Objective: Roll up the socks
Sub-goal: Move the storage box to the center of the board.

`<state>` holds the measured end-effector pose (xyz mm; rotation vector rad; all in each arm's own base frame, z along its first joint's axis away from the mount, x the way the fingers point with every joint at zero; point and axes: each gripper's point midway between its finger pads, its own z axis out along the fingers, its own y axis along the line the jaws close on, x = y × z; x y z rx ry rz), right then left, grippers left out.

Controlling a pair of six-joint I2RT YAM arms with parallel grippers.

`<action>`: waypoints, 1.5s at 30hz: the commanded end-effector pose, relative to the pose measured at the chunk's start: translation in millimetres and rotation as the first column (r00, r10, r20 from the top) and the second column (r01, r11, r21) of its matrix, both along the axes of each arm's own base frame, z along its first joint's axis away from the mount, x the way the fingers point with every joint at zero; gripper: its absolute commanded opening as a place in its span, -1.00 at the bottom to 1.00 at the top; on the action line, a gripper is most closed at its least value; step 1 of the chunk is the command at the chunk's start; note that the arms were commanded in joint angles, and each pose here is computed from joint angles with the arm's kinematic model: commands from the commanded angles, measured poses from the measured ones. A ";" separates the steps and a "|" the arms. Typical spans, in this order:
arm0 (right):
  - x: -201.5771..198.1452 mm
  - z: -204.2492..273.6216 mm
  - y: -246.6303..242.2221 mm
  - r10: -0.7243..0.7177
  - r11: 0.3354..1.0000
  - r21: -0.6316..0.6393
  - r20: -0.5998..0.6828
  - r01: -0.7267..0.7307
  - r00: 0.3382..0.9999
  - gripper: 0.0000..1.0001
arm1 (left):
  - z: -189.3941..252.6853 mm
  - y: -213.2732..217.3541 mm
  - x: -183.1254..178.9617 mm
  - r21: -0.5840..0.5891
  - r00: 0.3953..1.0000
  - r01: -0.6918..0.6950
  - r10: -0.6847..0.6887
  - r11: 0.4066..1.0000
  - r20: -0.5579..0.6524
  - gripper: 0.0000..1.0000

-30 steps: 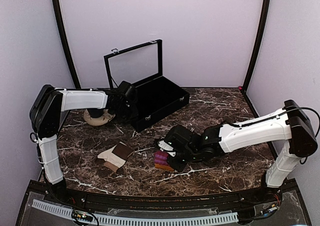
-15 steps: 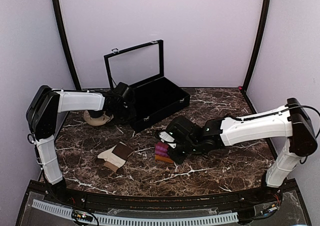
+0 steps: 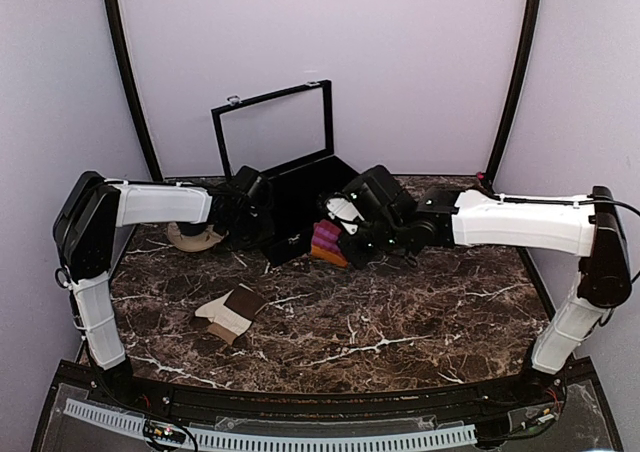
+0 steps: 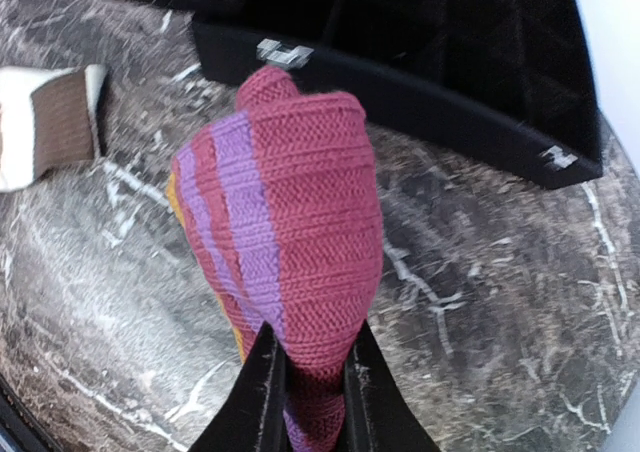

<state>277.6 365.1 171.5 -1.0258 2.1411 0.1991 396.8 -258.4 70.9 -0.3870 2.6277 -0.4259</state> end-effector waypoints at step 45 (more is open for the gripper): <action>75.8 -66.2 9.0 0.107 0.953 -0.297 0.147 -0.060 0.983 -1.00 | 12.5 -64.0 -112.5 -0.122 0.922 0.364 -0.376 0.923 -0.095 -0.91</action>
